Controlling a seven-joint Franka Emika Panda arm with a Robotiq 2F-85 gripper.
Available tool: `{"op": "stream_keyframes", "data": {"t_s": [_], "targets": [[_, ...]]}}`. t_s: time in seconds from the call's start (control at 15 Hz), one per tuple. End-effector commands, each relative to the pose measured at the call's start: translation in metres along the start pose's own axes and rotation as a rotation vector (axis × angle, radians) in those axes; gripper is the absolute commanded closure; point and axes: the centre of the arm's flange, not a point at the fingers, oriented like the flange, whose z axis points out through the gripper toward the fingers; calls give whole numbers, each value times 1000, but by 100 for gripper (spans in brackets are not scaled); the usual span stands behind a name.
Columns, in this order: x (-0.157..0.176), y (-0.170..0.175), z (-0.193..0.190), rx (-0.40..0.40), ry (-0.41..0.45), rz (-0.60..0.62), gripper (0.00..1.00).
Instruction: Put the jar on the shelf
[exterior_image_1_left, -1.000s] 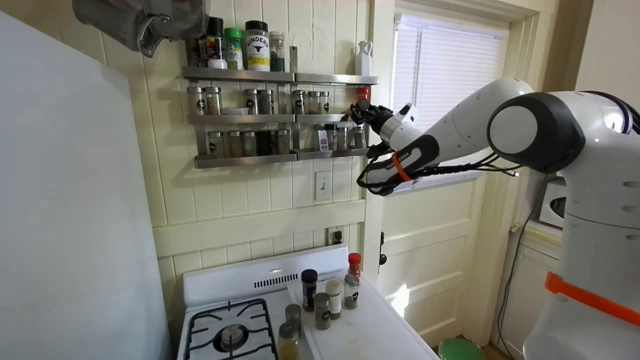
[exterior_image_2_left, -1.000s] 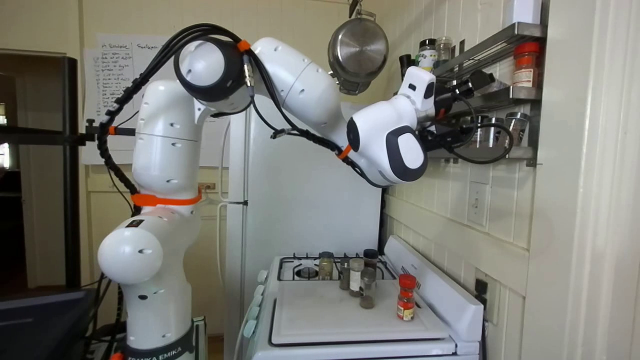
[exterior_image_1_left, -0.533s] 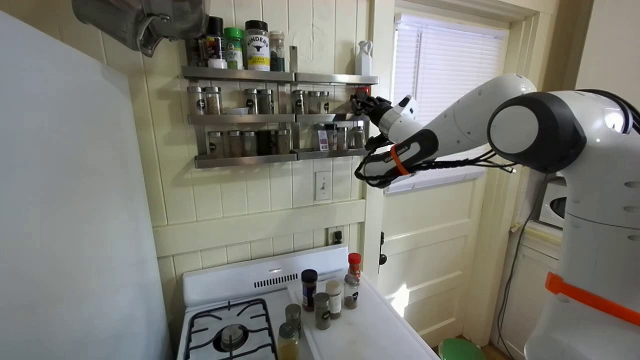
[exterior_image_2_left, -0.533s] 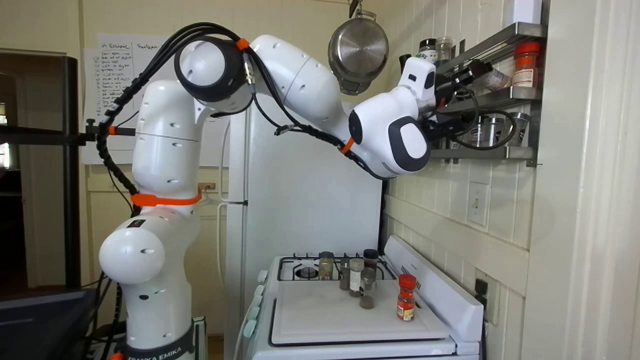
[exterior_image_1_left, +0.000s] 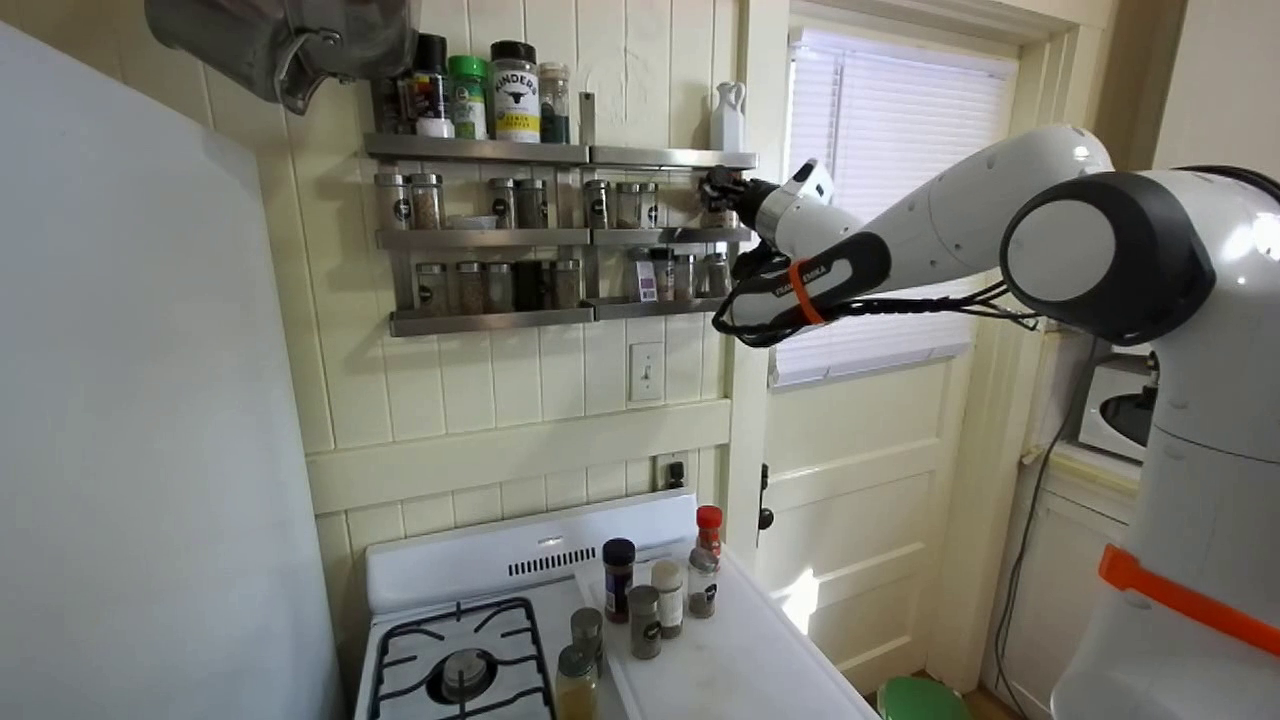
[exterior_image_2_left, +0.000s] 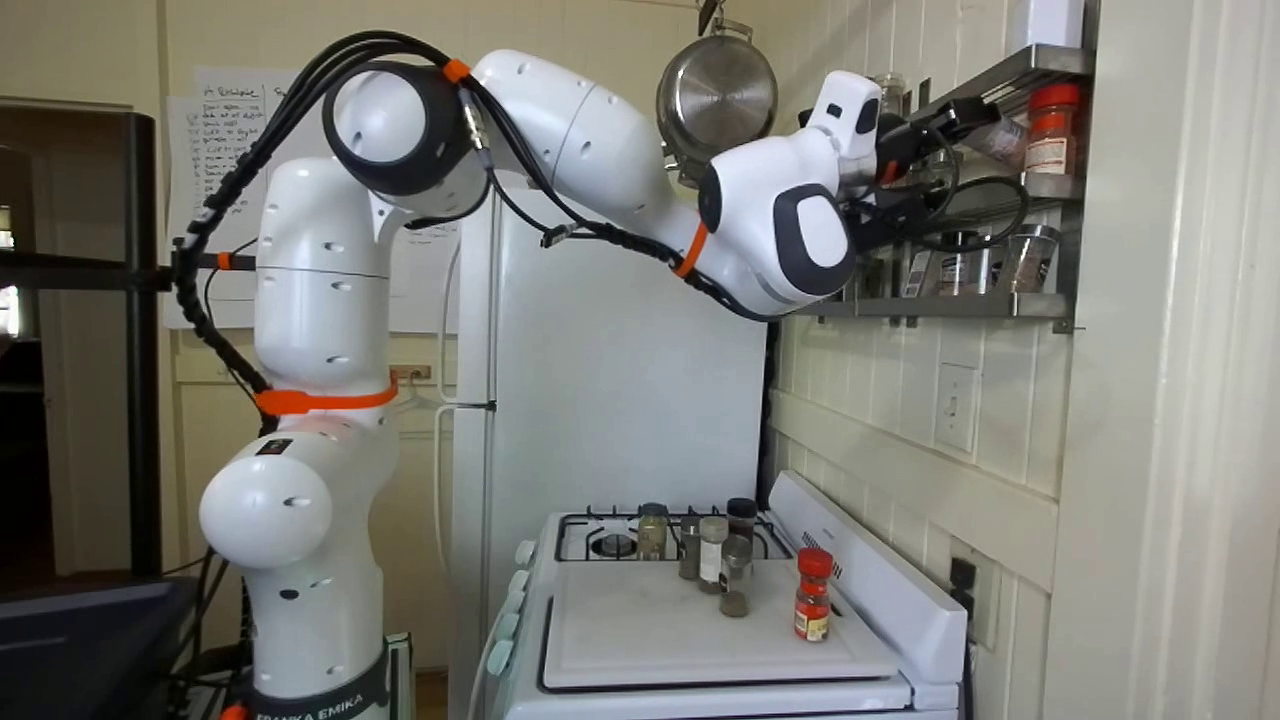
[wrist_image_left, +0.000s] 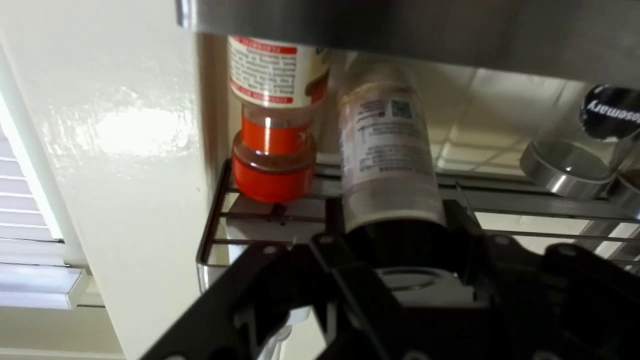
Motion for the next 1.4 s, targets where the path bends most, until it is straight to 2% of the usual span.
{"op": "stream_keyframes", "data": {"t_s": [0.0, 0.53, 1.07, 1.33], "targets": [[8, -5, 0, 4, -77, 28, 75], [14, -16, -2, 14, -212, 57, 75], [30, -14, 5, -35, -345, 100, 75], [38, -11, 8, -65, -385, 143, 75]]}}
